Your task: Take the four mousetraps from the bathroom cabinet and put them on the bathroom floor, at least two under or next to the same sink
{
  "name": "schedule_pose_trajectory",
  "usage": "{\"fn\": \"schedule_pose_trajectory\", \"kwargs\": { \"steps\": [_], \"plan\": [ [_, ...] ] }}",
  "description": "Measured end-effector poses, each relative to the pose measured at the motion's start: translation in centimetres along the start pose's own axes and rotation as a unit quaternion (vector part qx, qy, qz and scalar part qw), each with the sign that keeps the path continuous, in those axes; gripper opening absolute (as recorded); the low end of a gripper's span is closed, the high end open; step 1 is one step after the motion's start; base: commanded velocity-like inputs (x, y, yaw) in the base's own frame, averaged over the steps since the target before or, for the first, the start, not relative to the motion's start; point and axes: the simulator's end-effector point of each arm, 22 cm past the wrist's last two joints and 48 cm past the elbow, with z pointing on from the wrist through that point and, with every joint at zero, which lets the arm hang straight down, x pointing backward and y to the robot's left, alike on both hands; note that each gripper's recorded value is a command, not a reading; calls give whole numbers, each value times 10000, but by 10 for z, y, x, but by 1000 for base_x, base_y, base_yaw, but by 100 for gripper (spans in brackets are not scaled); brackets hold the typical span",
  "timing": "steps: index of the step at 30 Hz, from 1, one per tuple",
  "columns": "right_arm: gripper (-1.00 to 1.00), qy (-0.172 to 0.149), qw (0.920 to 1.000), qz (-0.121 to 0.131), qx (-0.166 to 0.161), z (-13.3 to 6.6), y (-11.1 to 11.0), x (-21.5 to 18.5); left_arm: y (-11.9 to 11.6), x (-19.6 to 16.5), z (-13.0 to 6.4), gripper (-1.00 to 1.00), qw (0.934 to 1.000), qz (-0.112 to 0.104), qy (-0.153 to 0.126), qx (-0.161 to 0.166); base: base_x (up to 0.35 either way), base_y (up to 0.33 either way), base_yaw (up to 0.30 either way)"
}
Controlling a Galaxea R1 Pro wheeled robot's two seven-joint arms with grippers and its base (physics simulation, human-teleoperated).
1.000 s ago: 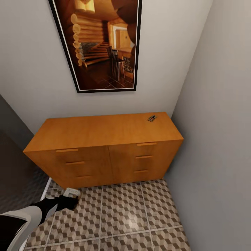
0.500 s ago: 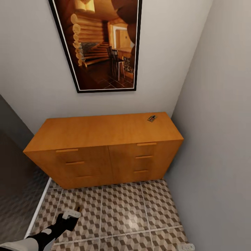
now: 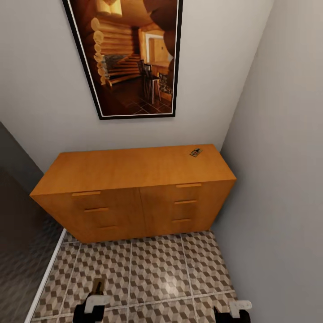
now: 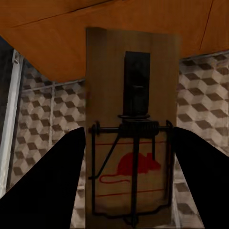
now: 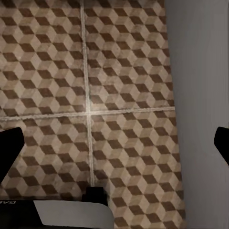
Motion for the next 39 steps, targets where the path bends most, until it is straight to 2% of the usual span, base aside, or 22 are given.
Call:
{"fn": "schedule_pose_trajectory", "kwargs": {
  "steps": [4, 12, 18, 39],
  "plan": [
    [100, 86, 10000, -5, -22, 2, 3, -5, 4, -7, -4, -100, 9993, -133, -185, -282, 0, 0, 0],
    [100, -25, 9999, 6, -109, 5, 10, -22, 12, -8, -6, -100, 9986, -175, -245, -435, 0, 0, 0],
    [100, -163, 9998, 5, -133, 5, 11, -29, 16, -8, -5, -100, 9985, -162, -253, -457, 0, 0, 0],
    [100, -186, 9997, 10, -128, 5, 11, -27, 14, -7, -5, -100, 9987, -156, -231, -435, -18, 16, 0]
  ]
}}
